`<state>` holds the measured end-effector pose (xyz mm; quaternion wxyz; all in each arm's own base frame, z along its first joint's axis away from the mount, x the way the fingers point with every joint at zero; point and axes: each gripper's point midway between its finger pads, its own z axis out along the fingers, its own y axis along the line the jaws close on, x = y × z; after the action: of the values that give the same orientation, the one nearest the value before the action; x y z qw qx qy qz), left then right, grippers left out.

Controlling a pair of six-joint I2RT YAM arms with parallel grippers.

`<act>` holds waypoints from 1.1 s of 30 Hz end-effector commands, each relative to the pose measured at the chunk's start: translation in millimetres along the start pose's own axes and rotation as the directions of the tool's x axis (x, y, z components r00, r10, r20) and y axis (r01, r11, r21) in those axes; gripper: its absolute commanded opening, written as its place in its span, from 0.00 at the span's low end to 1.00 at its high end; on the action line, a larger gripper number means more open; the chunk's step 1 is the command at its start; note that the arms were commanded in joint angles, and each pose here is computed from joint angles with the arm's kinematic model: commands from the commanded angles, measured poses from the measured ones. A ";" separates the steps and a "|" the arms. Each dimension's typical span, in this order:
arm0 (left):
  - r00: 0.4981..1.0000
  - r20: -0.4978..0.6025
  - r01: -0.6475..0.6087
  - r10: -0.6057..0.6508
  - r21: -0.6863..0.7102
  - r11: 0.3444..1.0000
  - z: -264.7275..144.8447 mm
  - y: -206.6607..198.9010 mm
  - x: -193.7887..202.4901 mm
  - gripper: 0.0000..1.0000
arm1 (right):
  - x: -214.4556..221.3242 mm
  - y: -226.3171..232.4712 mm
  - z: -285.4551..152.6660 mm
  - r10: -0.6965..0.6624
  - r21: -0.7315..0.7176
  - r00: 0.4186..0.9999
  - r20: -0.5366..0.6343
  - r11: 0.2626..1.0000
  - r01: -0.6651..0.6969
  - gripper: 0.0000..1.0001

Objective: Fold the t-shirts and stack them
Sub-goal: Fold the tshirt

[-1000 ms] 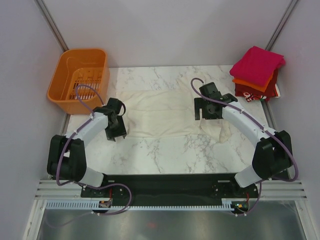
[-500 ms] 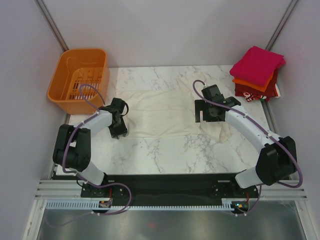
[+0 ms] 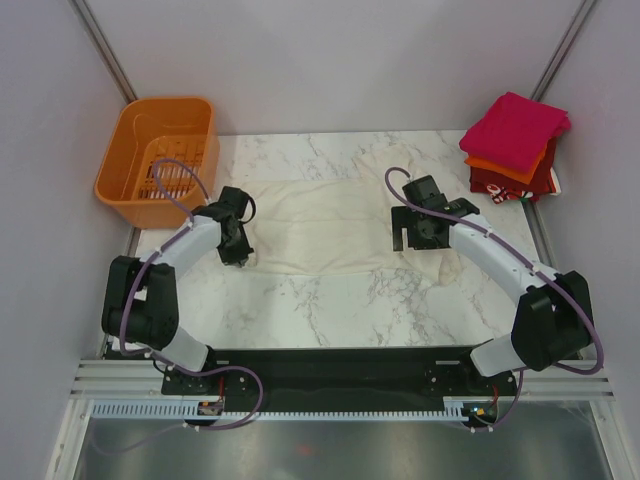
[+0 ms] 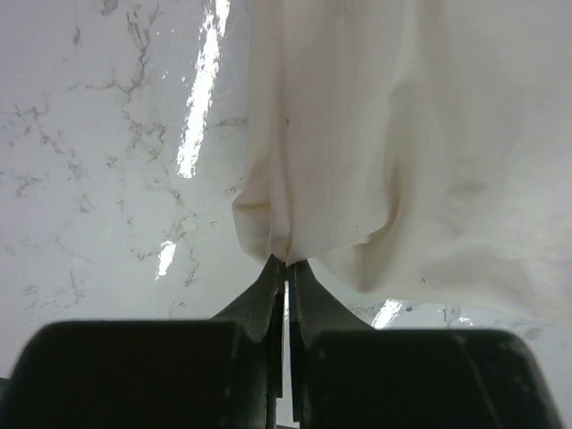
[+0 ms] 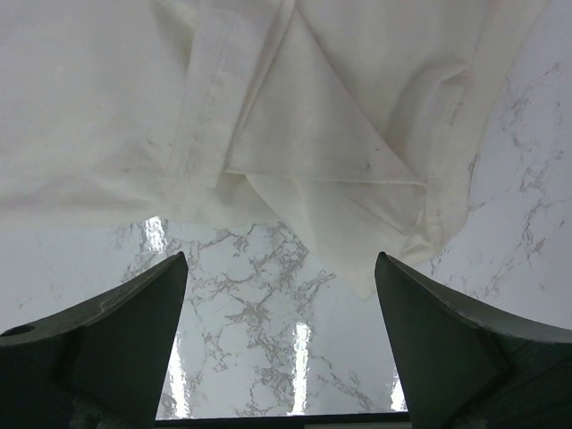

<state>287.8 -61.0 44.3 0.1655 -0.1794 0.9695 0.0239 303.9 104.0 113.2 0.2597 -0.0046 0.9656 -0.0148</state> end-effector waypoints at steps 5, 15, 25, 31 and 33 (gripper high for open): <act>0.993 0.061 -0.100 0.103 -0.047 0.994 -37.0 17.2 -19.4 0.02 | -1.4 -12.5 7.4 0.013 0.081 1.000 0.019 0.997 -0.015 0.95; 0.982 -0.054 -0.185 0.181 -0.077 0.980 -20.3 39.1 18.3 0.02 | 12.8 -68.7 2.3 0.254 0.163 0.966 0.044 0.953 -0.257 0.98; 0.979 -0.052 -0.199 0.199 -0.006 0.980 -18.3 27.8 21.0 0.02 | 56.3 -95.0 41.4 0.533 0.048 0.842 -0.080 0.846 -0.531 0.89; 0.978 -0.050 -0.203 0.203 0.013 0.979 -19.3 24.6 20.7 0.02 | 46.4 -82.8 35.5 0.548 -0.038 0.834 -0.065 0.834 -0.551 0.84; 0.977 -0.048 -0.205 0.206 0.017 0.979 -19.6 24.0 20.5 0.02 | 35.4 -77.5 26.9 0.548 -0.097 0.836 -0.031 0.831 -0.548 0.78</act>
<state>251.3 -44.1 50.3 0.1229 -0.0956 0.9866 0.0482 265.8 11.4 47.2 0.1943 0.2644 0.9431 0.0534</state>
